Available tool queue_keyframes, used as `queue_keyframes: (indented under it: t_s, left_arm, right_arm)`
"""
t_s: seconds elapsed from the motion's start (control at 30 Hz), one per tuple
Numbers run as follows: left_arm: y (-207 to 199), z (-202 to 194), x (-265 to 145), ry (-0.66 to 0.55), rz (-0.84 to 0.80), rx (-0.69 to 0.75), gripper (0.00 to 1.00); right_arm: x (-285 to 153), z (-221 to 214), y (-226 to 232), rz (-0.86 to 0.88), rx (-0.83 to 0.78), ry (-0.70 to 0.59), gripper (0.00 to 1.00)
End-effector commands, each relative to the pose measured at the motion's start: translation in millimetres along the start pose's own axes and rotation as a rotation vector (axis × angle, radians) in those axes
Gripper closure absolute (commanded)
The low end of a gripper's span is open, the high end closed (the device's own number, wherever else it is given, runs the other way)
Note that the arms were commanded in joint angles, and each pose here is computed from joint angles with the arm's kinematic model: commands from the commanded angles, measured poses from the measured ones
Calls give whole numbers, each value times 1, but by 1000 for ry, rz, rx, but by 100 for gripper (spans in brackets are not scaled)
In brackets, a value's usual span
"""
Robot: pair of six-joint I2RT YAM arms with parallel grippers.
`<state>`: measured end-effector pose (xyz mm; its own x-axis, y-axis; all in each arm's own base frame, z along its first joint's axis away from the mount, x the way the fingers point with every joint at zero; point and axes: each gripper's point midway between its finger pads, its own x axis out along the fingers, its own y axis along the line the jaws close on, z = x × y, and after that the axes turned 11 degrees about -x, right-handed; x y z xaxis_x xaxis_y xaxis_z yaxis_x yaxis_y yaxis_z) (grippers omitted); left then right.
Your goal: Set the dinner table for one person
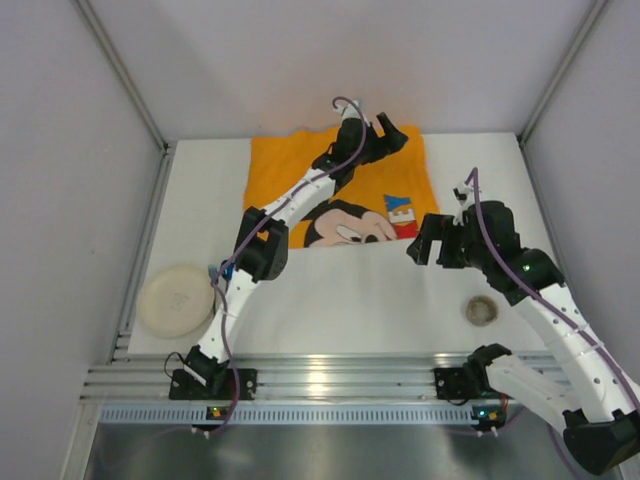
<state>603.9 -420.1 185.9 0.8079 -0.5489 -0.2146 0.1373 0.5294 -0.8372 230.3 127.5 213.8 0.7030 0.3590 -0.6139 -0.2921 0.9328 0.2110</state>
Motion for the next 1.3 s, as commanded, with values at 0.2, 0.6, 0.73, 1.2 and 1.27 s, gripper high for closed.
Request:
queue_keyframes:
  t_s: [0.2, 0.6, 0.73, 1.2, 1.27]
  left_arm:
    - [-55, 73, -74, -164, -7, 189, 1]
    - [22, -52, -134, 166, 142, 298, 1]
    - [65, -68, -143, 199, 248, 315, 1]
    - [173, -71, -173, 328, 566, 499, 1]
    - [184, -57, -179, 312, 592, 494, 1]
  right_arm:
    - [-8, 15, 4, 0, 4, -23, 0]
    - [-2, 11, 6, 1, 31, 17, 0]
    - [-12, 3, 1, -17, 59, -13, 0]
    - [-30, -22, -17, -85, 74, -39, 0]
    - [-29, -22, -17, -86, 65, -30, 0]
